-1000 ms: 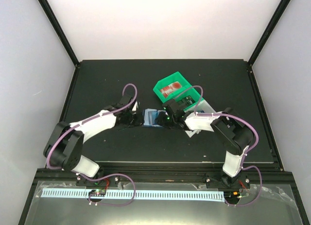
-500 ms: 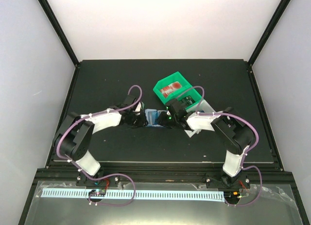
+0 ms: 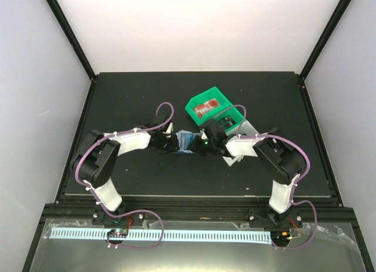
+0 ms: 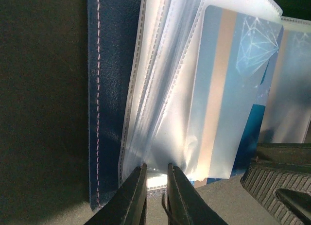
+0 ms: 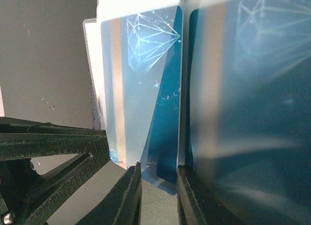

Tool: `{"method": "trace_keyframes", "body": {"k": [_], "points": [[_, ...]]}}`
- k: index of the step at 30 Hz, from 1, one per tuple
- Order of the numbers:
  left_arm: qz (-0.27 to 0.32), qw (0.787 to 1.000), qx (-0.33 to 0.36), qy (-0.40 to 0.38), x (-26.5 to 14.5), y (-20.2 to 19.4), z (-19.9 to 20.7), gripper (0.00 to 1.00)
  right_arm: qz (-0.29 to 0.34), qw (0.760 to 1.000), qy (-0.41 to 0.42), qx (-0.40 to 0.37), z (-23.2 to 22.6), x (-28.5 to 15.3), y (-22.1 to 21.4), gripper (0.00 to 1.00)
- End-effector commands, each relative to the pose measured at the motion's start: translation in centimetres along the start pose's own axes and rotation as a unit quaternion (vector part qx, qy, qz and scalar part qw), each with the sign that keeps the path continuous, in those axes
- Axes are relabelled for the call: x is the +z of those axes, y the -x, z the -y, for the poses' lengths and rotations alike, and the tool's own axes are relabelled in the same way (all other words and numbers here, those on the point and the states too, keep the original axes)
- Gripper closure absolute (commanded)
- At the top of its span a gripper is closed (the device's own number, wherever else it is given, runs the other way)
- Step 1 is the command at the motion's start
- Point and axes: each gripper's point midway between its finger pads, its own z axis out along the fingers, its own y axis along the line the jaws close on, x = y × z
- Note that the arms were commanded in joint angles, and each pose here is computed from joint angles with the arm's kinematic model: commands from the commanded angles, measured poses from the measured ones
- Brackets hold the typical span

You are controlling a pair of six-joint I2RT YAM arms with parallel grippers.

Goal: Put the credit cards into the card holder
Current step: Insert the credit card into the card holder.

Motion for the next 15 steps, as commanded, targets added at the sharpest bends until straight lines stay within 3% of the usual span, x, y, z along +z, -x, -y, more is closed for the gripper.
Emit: {"method": "trace_keyframes", "body": {"k": [1,8,15], "points": [[-0.036,0.996,-0.022,0.073,1.6,-2.3,-3.7,0.86,0.008,1.0,0.017,0.004,-0.2,0.5,0.6,0.79],[-0.03,0.997,-0.015,0.07,0.8,-2.3,-3.5,0.86,0.033,0.999,0.035,0.025,0.0,0.4,1.6,0.91],[-0.03,0.997,-0.013,0.066,0.6,-2.3,-3.3,0.86,0.034,0.996,0.074,0.02,-1.2,0.3,1.7,0.92]]}}
